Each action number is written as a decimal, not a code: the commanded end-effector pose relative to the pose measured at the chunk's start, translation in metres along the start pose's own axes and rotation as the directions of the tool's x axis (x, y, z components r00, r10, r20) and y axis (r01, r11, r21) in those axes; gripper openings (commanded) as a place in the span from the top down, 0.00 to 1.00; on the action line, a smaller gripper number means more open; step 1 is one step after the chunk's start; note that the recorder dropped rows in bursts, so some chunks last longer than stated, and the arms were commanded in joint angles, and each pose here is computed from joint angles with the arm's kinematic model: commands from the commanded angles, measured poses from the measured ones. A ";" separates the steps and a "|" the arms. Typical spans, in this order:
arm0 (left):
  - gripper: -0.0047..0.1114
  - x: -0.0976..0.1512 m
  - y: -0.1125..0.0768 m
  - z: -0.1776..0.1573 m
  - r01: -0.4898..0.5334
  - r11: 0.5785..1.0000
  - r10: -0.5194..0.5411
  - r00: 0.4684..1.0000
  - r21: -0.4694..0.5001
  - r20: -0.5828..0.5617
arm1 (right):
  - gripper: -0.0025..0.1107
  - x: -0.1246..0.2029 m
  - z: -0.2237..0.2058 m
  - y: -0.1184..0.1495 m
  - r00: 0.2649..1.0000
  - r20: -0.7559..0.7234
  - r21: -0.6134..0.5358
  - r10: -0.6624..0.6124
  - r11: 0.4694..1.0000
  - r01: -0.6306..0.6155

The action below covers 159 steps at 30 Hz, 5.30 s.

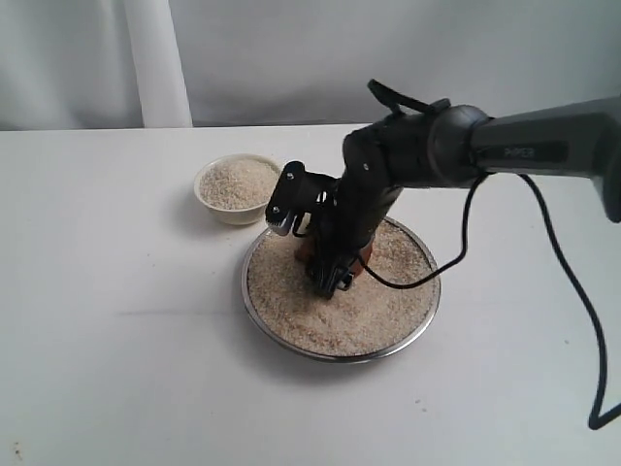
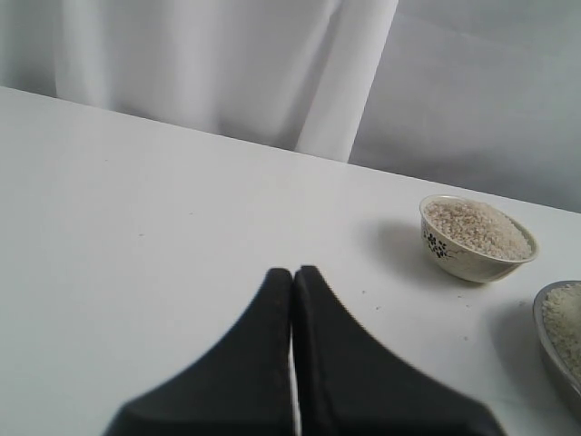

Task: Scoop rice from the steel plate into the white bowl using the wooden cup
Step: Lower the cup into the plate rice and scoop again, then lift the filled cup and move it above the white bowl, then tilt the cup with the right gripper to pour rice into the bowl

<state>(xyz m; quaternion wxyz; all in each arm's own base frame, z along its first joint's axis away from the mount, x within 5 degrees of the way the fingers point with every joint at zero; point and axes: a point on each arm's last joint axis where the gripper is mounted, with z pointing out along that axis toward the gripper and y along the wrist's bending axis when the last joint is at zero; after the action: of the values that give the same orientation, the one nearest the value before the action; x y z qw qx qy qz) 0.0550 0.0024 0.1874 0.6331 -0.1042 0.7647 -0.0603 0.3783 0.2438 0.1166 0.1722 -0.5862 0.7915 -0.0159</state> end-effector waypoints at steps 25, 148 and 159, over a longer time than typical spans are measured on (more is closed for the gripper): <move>0.96 -0.001 -0.001 0.000 0.005 1.000 -0.005 1.000 0.008 0.011 | 0.98 0.033 -0.060 0.004 0.898 0.403 0.212 0.179 0.936 -0.281; 0.96 -0.001 -0.001 0.000 0.005 1.000 -0.005 1.000 0.008 0.011 | 0.98 -0.136 -0.044 -0.054 0.649 -0.566 0.560 -0.509 0.341 0.755; 0.96 -0.001 -0.001 0.000 0.005 1.000 -0.005 1.000 0.008 0.011 | 0.98 -0.132 -0.049 -0.055 0.564 -0.647 0.504 -0.513 0.267 0.822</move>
<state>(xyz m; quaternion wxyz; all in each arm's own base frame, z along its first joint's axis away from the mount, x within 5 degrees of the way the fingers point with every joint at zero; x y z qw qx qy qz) 0.0550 0.0024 0.1872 0.6323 -0.1043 0.7653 -0.0602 0.4484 0.3462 0.1941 0.2387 -0.7236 0.4023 -0.5076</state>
